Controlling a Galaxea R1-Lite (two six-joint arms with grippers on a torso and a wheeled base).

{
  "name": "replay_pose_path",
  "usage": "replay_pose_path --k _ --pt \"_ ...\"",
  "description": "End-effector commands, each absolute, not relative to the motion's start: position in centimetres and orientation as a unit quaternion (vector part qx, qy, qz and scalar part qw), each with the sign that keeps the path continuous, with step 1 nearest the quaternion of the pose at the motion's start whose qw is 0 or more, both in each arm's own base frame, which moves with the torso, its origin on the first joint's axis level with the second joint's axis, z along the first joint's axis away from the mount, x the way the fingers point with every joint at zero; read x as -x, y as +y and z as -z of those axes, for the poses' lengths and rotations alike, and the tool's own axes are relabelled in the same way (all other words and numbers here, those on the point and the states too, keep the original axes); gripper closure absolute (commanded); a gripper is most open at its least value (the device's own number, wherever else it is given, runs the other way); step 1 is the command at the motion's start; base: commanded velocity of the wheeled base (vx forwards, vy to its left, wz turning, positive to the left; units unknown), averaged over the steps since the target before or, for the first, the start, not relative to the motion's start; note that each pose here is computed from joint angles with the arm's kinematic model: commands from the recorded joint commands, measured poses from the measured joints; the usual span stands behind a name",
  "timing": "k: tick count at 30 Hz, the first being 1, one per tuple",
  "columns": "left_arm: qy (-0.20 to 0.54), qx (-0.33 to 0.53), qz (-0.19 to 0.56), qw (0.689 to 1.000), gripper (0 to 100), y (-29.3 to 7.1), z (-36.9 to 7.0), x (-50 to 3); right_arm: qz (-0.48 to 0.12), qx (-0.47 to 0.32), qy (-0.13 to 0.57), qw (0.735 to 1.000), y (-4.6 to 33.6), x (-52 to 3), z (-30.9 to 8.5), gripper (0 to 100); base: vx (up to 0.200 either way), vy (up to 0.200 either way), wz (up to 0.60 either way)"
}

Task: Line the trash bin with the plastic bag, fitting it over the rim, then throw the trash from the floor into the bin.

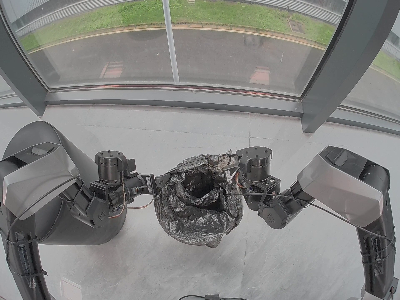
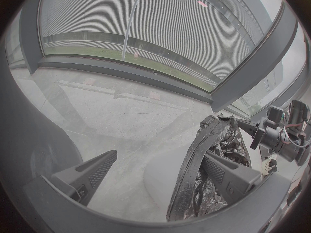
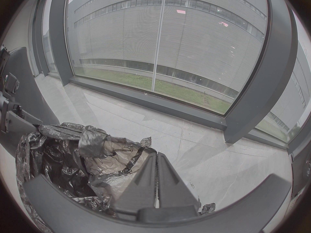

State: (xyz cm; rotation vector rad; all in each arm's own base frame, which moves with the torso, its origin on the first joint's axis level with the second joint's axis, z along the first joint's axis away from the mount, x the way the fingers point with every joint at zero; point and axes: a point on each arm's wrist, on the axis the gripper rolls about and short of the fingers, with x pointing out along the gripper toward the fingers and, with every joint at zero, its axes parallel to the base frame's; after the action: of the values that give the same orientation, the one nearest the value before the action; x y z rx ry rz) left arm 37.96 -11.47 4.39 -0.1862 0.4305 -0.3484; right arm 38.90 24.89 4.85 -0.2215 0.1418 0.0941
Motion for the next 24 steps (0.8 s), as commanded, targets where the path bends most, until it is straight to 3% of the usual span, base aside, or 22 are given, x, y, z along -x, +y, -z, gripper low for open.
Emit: replay_pose_path --k 1,24 --pt "0.202 0.095 0.170 0.960 0 -11.3 -5.1 -38.0 -0.048 0.112 0.073 0.990 24.9 -38.9 -4.6 100 0.000 0.000 0.00" --pt "0.189 0.126 0.138 0.964 0 -10.4 -4.5 -39.9 -0.050 0.109 0.067 0.991 25.1 -38.7 -4.6 100 0.000 0.000 0.00"
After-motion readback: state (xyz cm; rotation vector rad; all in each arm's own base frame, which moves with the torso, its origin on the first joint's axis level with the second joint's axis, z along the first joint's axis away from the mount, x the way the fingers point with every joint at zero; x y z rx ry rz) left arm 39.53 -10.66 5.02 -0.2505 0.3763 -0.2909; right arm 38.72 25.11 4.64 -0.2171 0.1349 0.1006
